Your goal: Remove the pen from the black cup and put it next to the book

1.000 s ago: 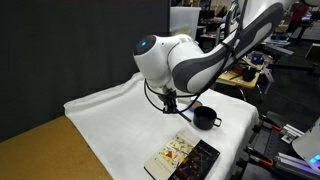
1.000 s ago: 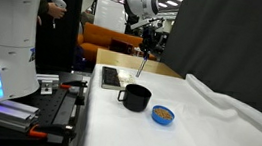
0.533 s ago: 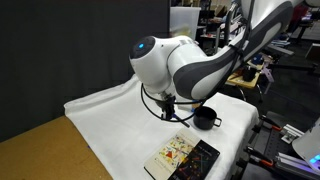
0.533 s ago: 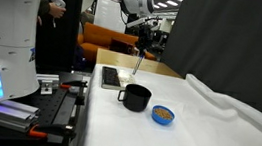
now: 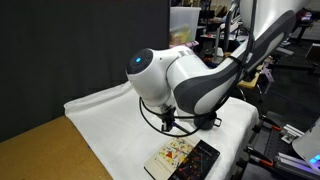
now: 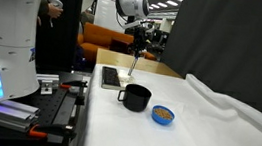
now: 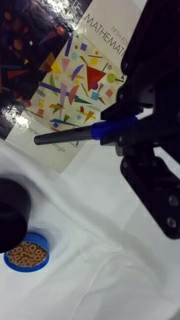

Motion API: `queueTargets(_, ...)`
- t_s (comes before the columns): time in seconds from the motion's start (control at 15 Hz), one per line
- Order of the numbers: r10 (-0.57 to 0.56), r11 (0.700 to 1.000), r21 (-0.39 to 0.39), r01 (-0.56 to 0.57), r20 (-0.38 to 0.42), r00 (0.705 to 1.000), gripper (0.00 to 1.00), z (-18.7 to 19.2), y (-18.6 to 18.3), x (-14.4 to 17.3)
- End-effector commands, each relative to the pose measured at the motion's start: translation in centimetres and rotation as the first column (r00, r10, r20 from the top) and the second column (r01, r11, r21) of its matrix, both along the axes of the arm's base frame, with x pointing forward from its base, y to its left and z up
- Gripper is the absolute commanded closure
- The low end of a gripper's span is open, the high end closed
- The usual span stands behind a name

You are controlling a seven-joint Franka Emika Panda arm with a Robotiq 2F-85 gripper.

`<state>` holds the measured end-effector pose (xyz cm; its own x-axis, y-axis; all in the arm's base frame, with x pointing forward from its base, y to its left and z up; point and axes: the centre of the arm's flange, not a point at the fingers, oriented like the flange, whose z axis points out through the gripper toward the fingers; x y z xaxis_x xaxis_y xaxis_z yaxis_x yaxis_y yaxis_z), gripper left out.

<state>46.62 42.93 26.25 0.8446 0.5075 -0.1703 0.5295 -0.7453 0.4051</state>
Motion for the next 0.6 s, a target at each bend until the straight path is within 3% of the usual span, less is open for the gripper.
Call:
queueTargets(0.0,0.034,0.999,-0.003,-0.034,-0.018,0.999,0.95,-0.8,1.1,-0.6)
queueTargets(0.53,0.040,0.998,-0.041,-0.042,-0.035,0.999,0.95,-3.3,1.5,-1.5)
